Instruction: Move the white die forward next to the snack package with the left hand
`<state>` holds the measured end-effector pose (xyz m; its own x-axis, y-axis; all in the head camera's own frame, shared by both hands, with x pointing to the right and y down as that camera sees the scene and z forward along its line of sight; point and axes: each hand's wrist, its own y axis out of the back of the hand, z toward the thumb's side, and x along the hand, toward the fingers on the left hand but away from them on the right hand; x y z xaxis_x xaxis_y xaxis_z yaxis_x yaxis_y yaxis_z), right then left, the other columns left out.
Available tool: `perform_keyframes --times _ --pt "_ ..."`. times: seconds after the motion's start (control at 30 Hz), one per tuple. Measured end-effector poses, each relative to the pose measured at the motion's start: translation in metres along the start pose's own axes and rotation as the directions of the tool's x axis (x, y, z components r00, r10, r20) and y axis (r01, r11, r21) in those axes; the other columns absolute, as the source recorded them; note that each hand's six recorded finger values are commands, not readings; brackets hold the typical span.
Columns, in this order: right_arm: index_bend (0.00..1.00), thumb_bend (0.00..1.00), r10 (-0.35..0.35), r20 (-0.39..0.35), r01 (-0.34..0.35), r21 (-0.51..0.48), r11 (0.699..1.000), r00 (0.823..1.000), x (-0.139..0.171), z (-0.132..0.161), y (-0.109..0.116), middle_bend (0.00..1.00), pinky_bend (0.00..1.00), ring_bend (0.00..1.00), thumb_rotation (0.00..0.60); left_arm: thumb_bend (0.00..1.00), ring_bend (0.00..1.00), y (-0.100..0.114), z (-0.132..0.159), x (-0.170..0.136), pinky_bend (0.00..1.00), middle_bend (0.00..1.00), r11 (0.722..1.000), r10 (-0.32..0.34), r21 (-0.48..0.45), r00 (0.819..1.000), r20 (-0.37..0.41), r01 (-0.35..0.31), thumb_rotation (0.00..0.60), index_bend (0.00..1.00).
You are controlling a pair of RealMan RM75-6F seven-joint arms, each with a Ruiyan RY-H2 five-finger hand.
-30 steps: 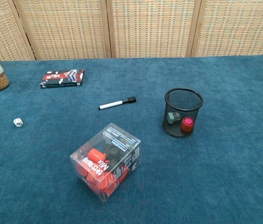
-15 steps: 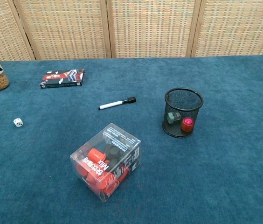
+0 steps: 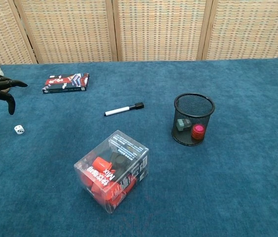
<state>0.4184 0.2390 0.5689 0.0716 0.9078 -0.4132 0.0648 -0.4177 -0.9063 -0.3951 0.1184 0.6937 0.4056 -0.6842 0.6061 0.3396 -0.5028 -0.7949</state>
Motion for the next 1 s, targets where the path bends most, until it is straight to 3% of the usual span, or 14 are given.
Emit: perform_keyframes --times 0.4,0.67,1.0 --pt "0.05 0.16 -0.004 0.004 0.004 -0.003 1.000 1.000 0.000 -0.002 0.001 0.00 0.00 0.00 0.600 0.27 0.00 -0.003 -0.006 0.012 0.00 0.00 1.000 -0.011 0.021 1.000 -0.015 0.011 0.600 0.43" --pt "0.05 0.16 -0.002 0.006 0.002 0.000 1.000 1.000 -0.001 -0.002 -0.001 0.00 0.00 0.00 0.600 0.27 0.00 -0.015 -0.010 0.021 0.00 0.00 0.999 -0.046 0.016 0.998 -0.039 0.046 0.600 0.43" --pt "0.05 0.16 0.000 0.007 0.000 0.002 1.000 1.000 -0.002 -0.003 -0.002 0.00 0.00 0.00 0.600 0.28 0.00 -0.021 0.003 0.035 0.00 0.00 0.999 -0.049 -0.001 0.998 -0.026 0.049 0.600 0.45"
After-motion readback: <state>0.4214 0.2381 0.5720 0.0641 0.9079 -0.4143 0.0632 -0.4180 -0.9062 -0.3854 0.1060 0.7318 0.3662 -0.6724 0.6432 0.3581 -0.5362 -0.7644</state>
